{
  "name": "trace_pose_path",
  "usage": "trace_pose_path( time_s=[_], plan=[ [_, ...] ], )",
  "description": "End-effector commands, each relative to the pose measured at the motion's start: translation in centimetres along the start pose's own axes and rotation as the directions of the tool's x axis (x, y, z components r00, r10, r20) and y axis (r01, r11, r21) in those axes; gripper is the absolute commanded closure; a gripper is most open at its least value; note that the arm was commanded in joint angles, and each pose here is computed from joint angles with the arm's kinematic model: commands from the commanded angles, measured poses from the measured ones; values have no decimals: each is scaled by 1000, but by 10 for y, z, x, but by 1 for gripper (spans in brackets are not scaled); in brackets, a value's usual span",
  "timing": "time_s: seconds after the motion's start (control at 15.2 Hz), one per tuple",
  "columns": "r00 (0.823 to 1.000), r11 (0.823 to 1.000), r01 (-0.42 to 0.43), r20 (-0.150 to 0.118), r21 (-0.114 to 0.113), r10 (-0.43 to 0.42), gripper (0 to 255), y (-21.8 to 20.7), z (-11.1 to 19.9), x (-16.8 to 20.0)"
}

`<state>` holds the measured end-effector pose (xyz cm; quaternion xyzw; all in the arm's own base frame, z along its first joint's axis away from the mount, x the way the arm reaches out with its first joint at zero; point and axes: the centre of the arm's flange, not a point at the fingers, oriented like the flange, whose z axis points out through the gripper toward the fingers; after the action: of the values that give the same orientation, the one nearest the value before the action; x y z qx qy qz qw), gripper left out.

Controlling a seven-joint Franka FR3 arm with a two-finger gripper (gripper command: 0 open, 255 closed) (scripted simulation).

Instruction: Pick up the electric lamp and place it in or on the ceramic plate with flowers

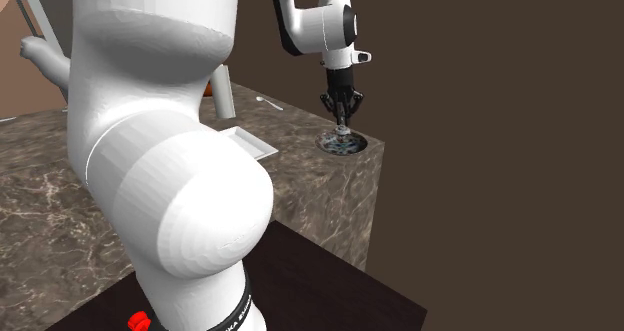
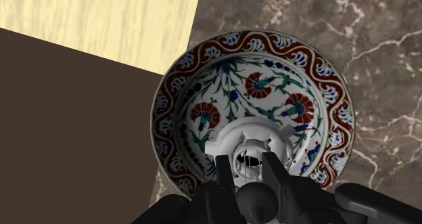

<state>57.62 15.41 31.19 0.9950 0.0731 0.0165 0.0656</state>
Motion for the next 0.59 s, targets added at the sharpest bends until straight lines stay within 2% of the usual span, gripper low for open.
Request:
trace_pose_path(
  time_s=[0.0,0.33,0.4,0.53],
  plan=[
    [1000,1000,0,0,0,0,255,0,1,0],
    [1000,1000,0,0,0,0,255,0,1,0],
    [1000,1000,0,0,0,0,0,0,1,0],
    [1000,1000,0,0,0,0,0,0,1,0]
  ],
)
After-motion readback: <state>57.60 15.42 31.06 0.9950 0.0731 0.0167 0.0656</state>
